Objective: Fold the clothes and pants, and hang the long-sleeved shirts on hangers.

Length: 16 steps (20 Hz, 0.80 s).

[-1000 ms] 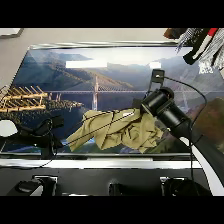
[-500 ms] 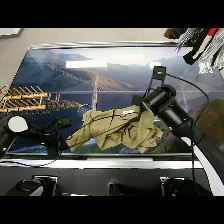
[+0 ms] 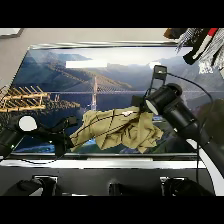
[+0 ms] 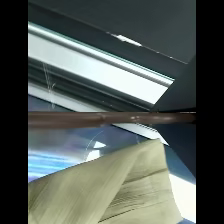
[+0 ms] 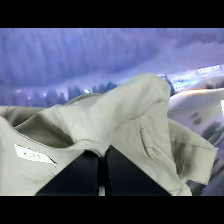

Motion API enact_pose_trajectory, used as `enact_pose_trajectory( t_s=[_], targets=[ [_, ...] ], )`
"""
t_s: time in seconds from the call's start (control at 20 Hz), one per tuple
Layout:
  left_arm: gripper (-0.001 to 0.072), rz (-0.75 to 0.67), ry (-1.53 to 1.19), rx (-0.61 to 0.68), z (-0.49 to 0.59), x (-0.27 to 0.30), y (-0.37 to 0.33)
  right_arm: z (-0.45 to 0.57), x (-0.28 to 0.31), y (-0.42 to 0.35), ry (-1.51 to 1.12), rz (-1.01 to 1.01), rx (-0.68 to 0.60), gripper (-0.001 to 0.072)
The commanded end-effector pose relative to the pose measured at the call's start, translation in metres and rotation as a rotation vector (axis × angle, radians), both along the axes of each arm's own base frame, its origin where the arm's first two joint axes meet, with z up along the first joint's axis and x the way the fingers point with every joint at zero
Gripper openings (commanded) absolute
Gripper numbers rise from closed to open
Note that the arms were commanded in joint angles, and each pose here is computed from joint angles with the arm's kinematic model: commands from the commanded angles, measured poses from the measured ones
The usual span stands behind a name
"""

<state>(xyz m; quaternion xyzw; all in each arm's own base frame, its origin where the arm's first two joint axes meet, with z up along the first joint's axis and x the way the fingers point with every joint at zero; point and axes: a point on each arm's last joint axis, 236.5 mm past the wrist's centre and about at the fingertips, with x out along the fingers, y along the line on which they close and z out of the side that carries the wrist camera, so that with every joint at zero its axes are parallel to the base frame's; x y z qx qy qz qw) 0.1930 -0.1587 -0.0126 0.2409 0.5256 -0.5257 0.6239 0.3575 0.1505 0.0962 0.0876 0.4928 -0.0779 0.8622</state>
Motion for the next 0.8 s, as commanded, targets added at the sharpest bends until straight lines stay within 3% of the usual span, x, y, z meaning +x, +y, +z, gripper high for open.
enact_pose_trajectory(
  t_s=[0.0, 0.35, 0.6, 0.75],
  targets=[
    [0.0015, 0.005, 0.016, 0.009, -0.006, 0.001, -0.013, 0.016, -0.008, 0.001, -0.02, 0.007, 0.041, 0.003],
    [0.0014, 0.144, -0.01, -0.011, 0.003, 0.038, -0.056, 0.036, -0.026, -0.009, -0.028, 0.009, 0.056, 0.003],
    [0.0014, 0.087, -0.027, -0.025, 0.013, 0.045, -0.084, 0.061, -0.025, -0.009, -0.079, 0.023, 0.076, 0.003],
    [0.0014, 0.05, -0.011, -0.016, 0.015, 0.037, -0.086, 0.06, -0.026, -0.024, -0.071, 0.002, 0.013, 0.003]
  ],
)
